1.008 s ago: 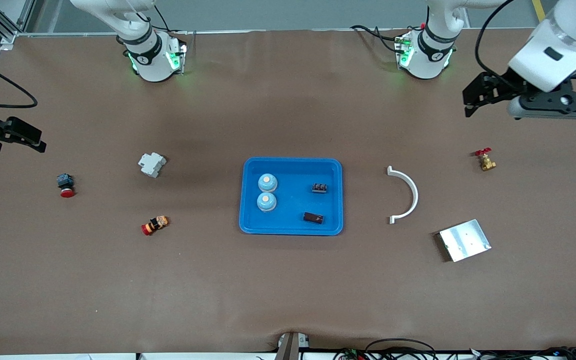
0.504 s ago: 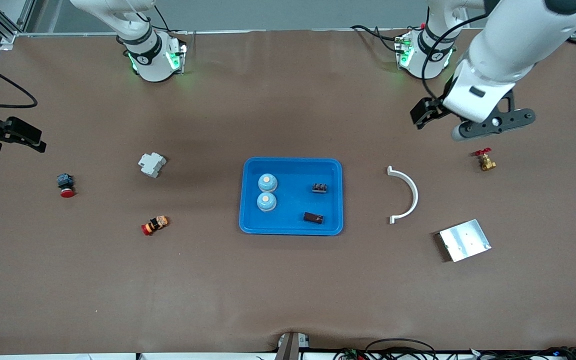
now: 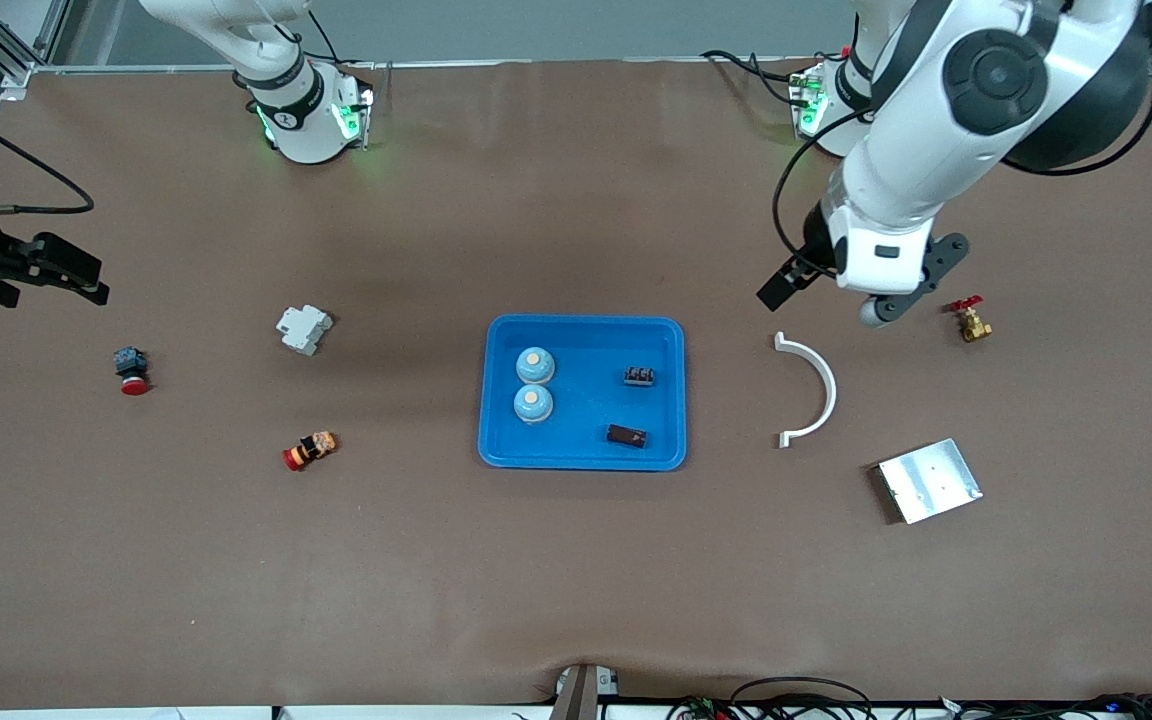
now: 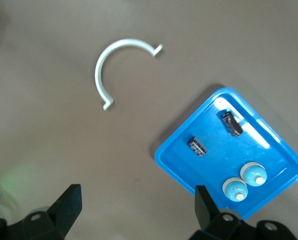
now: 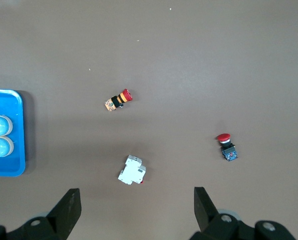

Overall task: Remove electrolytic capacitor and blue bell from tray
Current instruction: 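Reach both grippers toward the blue tray, then grasp a brown capacitor with the left gripper while the right gripper grasps a bell, then carry the capacitor toward the white arc while the right gripper carries the bell, then release the capacitor by the arc while the right gripper releases the bell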

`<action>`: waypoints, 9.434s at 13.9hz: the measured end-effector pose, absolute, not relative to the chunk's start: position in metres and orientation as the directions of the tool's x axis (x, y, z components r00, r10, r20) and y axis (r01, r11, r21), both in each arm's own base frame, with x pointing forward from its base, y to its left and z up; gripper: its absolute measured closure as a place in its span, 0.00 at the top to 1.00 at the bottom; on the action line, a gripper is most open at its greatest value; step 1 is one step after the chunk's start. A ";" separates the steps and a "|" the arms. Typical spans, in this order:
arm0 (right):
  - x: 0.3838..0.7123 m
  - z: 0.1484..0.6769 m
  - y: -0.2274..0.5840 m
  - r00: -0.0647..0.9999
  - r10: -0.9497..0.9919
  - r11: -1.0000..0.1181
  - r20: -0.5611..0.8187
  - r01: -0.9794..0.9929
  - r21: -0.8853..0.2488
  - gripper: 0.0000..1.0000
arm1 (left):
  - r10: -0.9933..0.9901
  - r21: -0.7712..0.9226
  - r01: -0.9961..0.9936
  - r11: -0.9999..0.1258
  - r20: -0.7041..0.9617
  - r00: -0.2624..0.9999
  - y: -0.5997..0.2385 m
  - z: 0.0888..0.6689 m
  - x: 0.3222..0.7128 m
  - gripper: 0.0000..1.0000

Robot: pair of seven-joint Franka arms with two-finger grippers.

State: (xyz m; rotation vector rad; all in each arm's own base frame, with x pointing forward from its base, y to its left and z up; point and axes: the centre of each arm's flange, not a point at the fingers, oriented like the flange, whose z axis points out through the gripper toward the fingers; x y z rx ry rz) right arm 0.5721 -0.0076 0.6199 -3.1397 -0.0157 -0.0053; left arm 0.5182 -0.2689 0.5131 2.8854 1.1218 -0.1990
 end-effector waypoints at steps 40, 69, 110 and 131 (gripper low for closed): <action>0.610 0.503 0.175 0.997 0.057 -0.998 -0.059 0.057 -0.003 1.00 | 0.973 -0.092 0.969 -0.228 -0.068 0.222 -0.426 0.193 0.536 1.00; 0.587 0.235 0.427 0.905 -0.422 -0.906 -0.059 -0.422 0.012 1.00 | 0.974 -0.050 0.973 -0.226 -0.037 0.225 -0.444 0.191 0.537 0.34; 0.591 0.199 0.450 0.914 -0.402 -0.915 -0.062 -0.403 -0.010 0.66 | -0.048 0.013 -0.050 -0.999 0.077 0.996 -0.176 0.208 0.514 0.34; 0.699 0.256 0.044 0.991 -0.108 -0.990 -0.075 -0.100 0.103 0.66 | -0.121 0.031 -0.125 -0.992 0.092 0.988 -0.181 0.177 0.509 0.34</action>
